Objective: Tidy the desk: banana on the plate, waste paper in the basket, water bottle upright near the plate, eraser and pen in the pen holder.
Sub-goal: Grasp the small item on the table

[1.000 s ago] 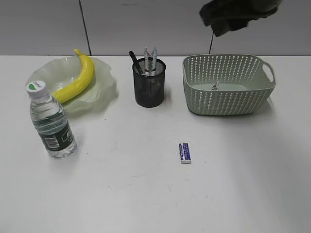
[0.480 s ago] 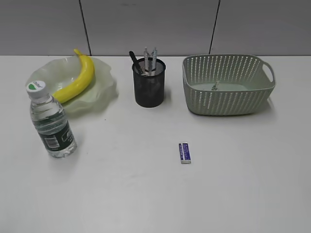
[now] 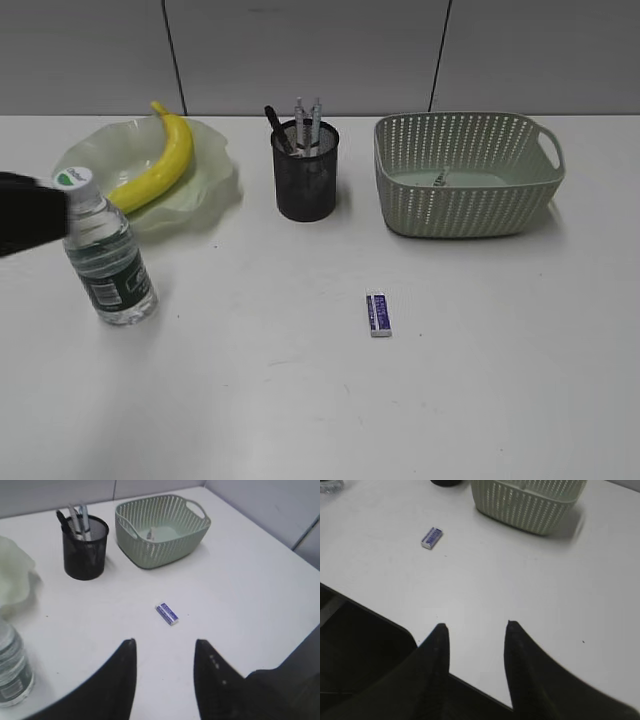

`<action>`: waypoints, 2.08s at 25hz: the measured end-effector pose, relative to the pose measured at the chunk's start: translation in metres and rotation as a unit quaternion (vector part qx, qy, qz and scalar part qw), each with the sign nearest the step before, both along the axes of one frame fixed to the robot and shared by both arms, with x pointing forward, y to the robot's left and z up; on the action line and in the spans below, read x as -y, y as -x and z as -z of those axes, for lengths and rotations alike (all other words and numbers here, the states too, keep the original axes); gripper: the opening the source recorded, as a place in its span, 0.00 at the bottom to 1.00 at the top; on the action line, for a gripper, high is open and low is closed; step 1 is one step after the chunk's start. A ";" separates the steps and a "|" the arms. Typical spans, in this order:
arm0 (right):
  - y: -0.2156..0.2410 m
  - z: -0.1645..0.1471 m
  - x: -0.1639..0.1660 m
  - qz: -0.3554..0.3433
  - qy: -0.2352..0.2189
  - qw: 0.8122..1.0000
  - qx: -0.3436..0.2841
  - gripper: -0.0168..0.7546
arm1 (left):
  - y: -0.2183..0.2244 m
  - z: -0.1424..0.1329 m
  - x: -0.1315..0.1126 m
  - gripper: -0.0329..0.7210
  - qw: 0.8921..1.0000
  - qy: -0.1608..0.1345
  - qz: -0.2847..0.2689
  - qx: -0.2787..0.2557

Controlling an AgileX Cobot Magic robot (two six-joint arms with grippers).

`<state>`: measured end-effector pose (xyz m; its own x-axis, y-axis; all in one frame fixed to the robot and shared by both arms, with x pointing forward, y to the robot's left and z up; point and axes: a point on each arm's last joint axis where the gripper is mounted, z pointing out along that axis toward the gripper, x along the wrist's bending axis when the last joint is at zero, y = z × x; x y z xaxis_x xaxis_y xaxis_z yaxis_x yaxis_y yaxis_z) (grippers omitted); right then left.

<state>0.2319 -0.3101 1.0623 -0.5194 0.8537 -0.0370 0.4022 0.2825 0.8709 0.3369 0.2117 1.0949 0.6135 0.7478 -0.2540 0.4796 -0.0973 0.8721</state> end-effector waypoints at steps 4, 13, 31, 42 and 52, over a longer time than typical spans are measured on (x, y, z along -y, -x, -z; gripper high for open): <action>0.003 0.004 0.001 -0.001 -0.016 1.000 0.004 0.42 | -0.049 0.032 0.039 0.43 0.996 -0.052 0.010 -0.068; -0.003 0.006 -0.004 -0.001 -0.033 0.999 0.023 0.42 | -0.104 0.075 0.148 0.43 0.982 -0.111 0.081 -0.129; -0.003 0.006 -0.004 -0.001 -0.033 0.999 0.024 0.42 | -0.195 0.161 0.271 0.61 0.905 -0.238 -0.066 -0.346; -0.003 0.006 -0.004 -0.001 -0.034 0.999 0.024 0.41 | -0.202 0.197 0.281 0.61 0.874 -0.286 -0.083 -0.385; -0.003 0.006 -0.004 -0.001 -0.034 0.999 0.024 0.41 | -0.203 0.202 0.280 0.28 0.870 -0.300 -0.085 -0.382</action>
